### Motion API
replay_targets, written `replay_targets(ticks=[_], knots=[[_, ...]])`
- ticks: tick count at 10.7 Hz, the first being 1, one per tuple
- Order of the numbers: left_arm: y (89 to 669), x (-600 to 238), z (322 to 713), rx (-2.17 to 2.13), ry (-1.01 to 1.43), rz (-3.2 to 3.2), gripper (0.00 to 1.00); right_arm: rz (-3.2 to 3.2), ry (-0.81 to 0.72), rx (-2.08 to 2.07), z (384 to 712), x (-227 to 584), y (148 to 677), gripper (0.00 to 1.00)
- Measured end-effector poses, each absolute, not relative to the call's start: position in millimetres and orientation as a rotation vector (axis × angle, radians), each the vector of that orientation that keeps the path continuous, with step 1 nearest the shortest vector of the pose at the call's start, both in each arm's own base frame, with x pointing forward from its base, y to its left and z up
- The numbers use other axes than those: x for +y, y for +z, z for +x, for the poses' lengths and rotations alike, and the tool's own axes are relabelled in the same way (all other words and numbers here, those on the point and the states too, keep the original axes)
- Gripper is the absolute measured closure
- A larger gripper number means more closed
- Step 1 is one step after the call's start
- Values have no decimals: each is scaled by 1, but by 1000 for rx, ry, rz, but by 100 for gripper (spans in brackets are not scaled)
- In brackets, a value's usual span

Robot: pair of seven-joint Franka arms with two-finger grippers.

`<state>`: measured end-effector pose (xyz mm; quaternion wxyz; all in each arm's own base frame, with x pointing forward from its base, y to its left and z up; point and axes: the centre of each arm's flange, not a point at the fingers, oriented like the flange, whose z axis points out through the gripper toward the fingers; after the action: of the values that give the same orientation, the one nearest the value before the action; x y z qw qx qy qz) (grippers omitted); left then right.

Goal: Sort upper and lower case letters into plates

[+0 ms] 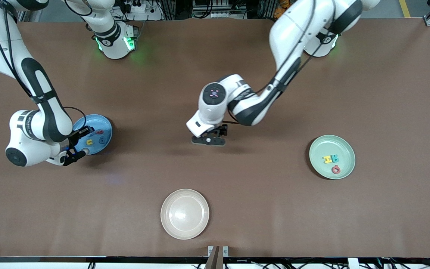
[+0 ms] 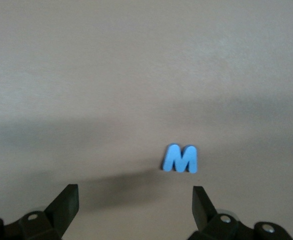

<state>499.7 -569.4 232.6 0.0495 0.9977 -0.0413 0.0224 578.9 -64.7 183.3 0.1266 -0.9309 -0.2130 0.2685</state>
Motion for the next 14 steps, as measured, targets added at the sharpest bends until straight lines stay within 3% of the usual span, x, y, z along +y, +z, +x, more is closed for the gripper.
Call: replay_targets(ticks=[4,5,9,14], knots=[[206,-593,492,-87,114,3024,0,-2704,788,-636,583,-59,194,9],[202,-591,496,-115,145,3041,0,-2695,802,-636,588,-59,208,0],[186,-600,490,-201,192,3068,0,-2812,777,-479,627,-36,322,0],[178,-603,496,-176,186,3056,0,-2998,572,-225,616,49,457,0]])
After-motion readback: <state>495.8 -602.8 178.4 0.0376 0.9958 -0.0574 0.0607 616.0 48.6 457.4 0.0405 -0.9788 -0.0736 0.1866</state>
